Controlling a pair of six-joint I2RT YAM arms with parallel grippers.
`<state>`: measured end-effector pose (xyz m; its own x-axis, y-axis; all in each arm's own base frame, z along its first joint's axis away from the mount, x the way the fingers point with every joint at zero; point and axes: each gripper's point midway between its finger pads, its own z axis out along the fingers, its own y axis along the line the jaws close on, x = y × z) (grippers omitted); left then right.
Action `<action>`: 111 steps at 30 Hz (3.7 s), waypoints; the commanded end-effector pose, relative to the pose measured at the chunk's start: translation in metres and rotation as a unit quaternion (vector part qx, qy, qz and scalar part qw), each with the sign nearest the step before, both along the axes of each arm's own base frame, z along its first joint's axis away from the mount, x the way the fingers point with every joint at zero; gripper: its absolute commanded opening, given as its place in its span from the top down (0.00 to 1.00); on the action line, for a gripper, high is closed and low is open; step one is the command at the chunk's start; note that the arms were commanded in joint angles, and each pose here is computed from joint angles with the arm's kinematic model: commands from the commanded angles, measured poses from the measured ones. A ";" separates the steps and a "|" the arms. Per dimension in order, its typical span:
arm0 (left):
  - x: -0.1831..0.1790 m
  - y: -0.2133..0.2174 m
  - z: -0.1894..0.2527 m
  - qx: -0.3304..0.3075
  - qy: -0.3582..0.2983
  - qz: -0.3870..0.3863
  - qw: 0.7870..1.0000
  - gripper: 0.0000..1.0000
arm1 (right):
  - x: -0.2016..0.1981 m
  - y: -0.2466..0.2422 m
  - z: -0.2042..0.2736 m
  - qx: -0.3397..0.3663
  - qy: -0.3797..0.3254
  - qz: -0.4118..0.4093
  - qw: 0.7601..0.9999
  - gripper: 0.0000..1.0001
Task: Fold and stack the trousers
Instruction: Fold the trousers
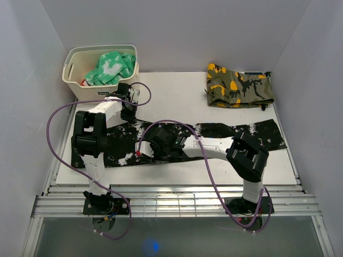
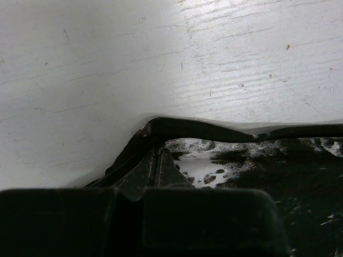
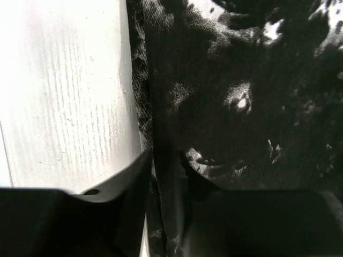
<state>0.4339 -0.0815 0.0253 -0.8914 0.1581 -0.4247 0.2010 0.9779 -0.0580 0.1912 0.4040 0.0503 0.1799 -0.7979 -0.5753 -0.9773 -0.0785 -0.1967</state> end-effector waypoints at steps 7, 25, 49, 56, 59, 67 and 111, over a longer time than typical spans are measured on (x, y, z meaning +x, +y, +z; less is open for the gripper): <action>-0.015 0.022 -0.048 0.039 0.053 0.011 0.998 1.00 | 0.010 0.005 0.000 0.006 -0.009 -0.003 1.000 0.92; -0.010 0.027 -0.048 0.054 0.048 0.013 0.997 1.00 | -0.020 0.001 0.021 0.031 0.032 0.015 0.999 0.92; 0.010 -0.007 0.026 -0.032 -0.032 -0.064 0.997 0.54 | 0.007 -0.003 0.016 0.027 0.036 -0.027 0.999 0.38; 0.000 -0.010 0.151 -0.089 -0.141 -0.109 0.980 0.02 | 0.080 -0.061 0.095 0.117 0.101 -0.145 0.977 0.04; -0.025 0.001 0.169 -0.130 -0.130 -0.112 0.977 0.02 | 0.096 -0.102 0.106 0.130 0.131 -0.191 0.964 0.03; -0.110 0.050 0.100 -0.188 -0.008 -0.050 0.981 0.03 | 0.105 -0.200 0.052 0.099 0.224 -0.329 0.912 0.06; -0.142 0.175 -0.023 -0.105 0.112 0.121 0.981 0.18 | 0.088 -0.607 -0.012 -0.044 0.129 -0.756 0.640 0.59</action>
